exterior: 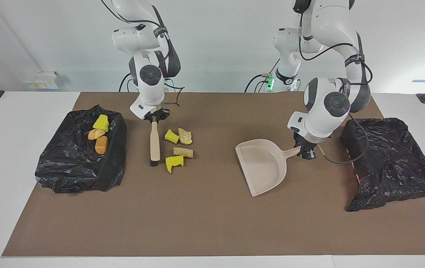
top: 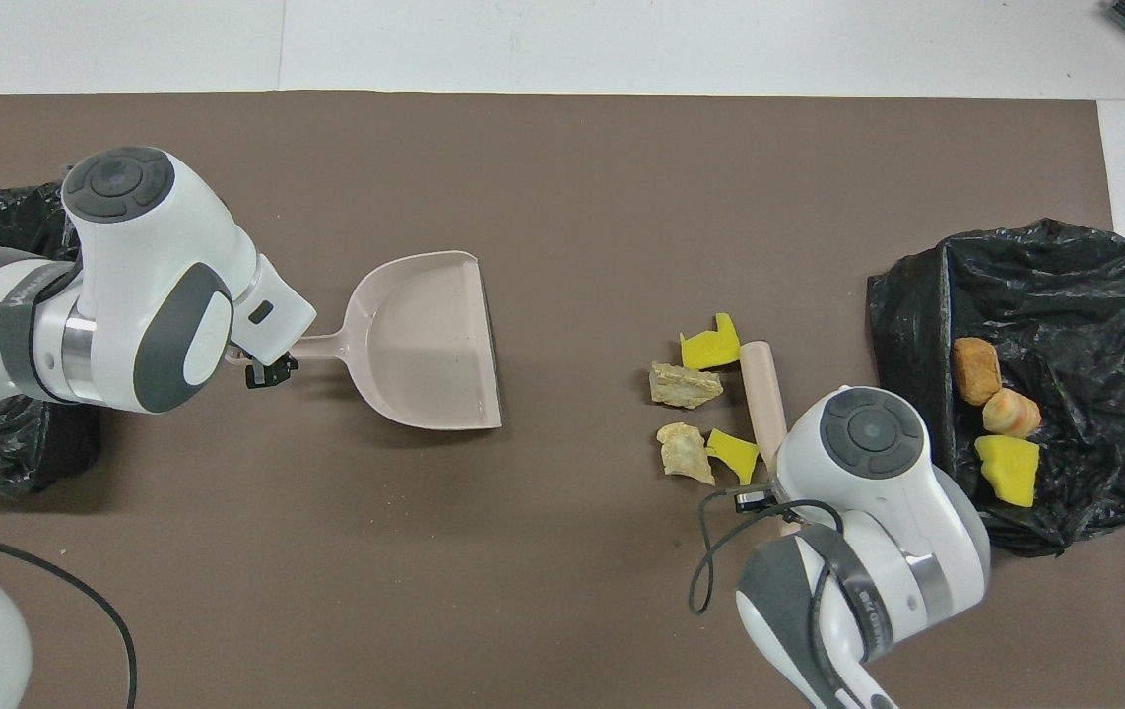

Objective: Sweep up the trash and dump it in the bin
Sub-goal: 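Sweep the remaining debris toward the dustpan with the right gripper's brush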

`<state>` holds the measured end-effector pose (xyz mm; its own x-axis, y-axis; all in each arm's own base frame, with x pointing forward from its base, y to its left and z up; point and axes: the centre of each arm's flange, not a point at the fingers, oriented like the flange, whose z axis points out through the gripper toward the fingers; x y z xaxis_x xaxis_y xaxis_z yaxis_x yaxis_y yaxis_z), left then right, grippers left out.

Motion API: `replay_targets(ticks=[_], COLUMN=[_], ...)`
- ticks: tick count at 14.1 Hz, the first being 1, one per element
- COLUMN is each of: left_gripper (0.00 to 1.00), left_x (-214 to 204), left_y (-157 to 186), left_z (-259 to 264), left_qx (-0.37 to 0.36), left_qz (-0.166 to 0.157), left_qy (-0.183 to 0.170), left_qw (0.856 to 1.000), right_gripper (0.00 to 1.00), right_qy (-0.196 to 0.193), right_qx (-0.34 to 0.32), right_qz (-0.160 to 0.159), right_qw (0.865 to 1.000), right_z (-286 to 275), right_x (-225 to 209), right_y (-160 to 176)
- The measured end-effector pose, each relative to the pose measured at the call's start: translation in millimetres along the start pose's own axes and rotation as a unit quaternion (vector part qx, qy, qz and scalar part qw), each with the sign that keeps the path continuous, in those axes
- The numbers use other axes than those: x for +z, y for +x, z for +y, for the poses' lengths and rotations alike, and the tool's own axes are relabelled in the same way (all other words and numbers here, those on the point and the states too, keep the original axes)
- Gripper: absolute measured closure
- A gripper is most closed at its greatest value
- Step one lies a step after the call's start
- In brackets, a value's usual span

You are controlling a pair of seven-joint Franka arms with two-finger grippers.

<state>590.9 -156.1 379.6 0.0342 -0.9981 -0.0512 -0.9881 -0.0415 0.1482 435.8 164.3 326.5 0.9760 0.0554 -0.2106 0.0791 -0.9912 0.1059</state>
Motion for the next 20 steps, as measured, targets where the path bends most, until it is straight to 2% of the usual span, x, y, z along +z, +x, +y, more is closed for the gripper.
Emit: replay_targets(ticks=[3,7,11,14,16,18,20], left_gripper=[0.68,0.68,0.68,0.68,0.68,0.68,0.68], left_x=[7.5,18.2,30.5,37.0,39.2,39.9,38.6], left_y=[35.3,74.3,94.3,102.7,105.0,103.0,94.2], left_z=[20.9,62.2,102.5,118.5,121.4,120.2,113.9], left_qx=[0.049,0.042,0.038,0.040,0.036,0.032,0.022], left_qz=[-0.016,-0.046,-0.048,-0.036,-0.030,-0.029,-0.026], left_qy=[0.029,0.062,0.074,0.093,0.100,0.101,0.103], left_qw=[0.998,0.996,0.995,0.994,0.994,0.994,0.994], right_gripper=[0.74,0.74,0.74,0.74,0.74,0.74,0.74], right_qy=[0.034,0.099,0.169,0.207,0.214,0.213,0.176], right_qx=[0.013,0.024,0.030,0.025,0.020,0.029,0.028], right_qz=[0.014,0.011,-0.005,0.005,-0.001,-0.014,-0.011], right_qw=[0.999,0.995,0.985,0.978,0.977,0.977,0.984], right_z=[-52.1,-114.1,-163.3,-191.3,-189.3,-156.9,-107.3], right_x=[6.9,6.0,-18.2,-52.5,-81.8,-113.8,-133.7], right_y=[-5.7,-12.6,-23.7,-21.4,-18.4,-14.5,-11.9])
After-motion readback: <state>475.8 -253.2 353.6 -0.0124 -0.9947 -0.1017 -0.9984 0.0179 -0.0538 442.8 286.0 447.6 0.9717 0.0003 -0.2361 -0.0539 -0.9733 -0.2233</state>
